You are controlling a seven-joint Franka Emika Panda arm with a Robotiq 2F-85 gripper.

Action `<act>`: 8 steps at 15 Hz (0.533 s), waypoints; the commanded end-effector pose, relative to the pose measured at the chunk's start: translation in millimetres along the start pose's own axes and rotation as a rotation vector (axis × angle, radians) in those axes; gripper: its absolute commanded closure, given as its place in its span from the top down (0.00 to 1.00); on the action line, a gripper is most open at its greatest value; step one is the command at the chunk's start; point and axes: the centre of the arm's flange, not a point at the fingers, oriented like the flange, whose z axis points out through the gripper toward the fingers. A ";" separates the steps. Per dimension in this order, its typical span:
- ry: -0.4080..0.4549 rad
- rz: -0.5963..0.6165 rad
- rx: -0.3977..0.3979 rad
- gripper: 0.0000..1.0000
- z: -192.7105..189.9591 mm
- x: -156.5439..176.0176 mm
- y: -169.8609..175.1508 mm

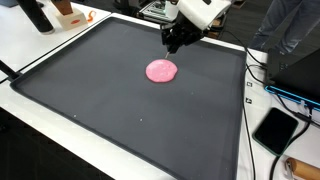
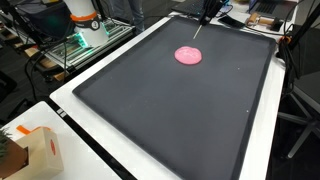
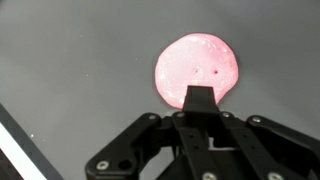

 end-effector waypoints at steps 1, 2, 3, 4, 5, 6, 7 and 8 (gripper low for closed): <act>0.061 -0.006 0.035 0.04 -1.7 -33.2 2.2; 0.067 -0.001 0.038 0.04 -4.2 -37.4 4.0; 0.075 -0.001 0.038 0.04 -7.1 -42.6 5.7; 0.085 0.005 0.040 0.04 -9.9 -47.4 7.6; 0.093 0.007 0.045 0.04 -12.9 -52.4 9.1; 0.100 0.010 0.044 0.04 -16.3 -57.0 10.7; 0.107 0.014 0.044 0.04 -20.2 -62.5 12.7; 0.114 0.020 0.042 0.04 -24.3 -67.7 14.5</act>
